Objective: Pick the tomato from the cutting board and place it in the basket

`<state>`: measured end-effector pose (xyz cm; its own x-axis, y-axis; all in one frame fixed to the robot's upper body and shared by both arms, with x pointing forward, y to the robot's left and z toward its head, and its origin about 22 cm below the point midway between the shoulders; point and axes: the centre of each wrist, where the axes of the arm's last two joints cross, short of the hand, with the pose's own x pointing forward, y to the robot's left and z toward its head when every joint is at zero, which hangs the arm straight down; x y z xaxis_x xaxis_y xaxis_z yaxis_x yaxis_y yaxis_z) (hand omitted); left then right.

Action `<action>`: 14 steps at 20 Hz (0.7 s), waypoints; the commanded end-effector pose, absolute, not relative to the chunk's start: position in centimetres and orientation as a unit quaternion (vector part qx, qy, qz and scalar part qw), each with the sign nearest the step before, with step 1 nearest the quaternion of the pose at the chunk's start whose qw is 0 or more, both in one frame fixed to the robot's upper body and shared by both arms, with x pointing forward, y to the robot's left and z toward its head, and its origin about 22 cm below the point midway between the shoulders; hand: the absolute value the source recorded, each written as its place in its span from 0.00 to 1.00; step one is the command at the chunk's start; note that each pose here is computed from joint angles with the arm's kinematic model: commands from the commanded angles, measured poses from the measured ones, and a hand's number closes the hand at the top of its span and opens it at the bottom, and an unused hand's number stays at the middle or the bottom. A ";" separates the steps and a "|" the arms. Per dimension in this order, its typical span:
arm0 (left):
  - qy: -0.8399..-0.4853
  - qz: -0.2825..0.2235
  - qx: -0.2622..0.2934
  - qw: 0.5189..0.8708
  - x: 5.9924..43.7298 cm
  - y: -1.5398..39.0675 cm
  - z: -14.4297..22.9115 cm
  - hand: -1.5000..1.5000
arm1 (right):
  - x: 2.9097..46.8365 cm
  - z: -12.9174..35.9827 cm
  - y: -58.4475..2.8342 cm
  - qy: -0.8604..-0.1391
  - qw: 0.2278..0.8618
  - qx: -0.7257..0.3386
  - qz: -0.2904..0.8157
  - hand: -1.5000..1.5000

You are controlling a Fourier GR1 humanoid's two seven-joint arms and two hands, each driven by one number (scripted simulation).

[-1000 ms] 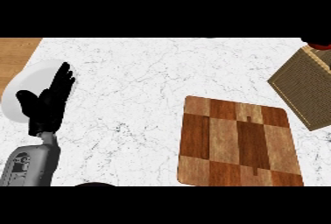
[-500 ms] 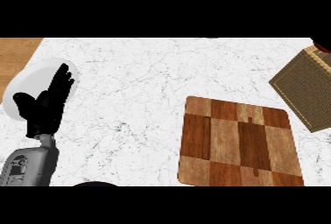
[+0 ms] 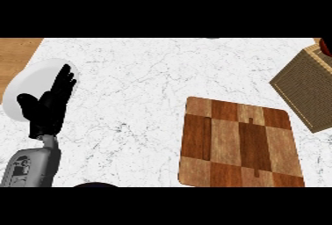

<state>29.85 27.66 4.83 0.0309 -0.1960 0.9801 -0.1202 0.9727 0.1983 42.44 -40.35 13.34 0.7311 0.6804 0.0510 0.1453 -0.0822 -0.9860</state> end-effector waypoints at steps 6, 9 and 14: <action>-0.695 -0.022 0.116 0.709 31.2 27.9 5.8 0.50 | 41.2 9.2 -40.3 -0.259 0.643 -0.674 0.254 1.00; -0.694 -0.027 0.113 0.710 29.7 28.6 5.1 0.50 | 41.6 11.2 -40.7 -0.249 0.656 -0.660 0.267 1.00; -0.699 -0.035 0.106 0.706 30.4 27.6 5.9 0.50 | 40.6 9.7 -41.7 -0.246 0.663 -0.662 0.249 1.00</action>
<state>30.19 27.52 5.38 0.0296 -0.1944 0.9805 -0.1143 0.9738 0.1965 41.33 -41.36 11.29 0.7448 0.6669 0.0231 0.0339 -0.0032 -0.9994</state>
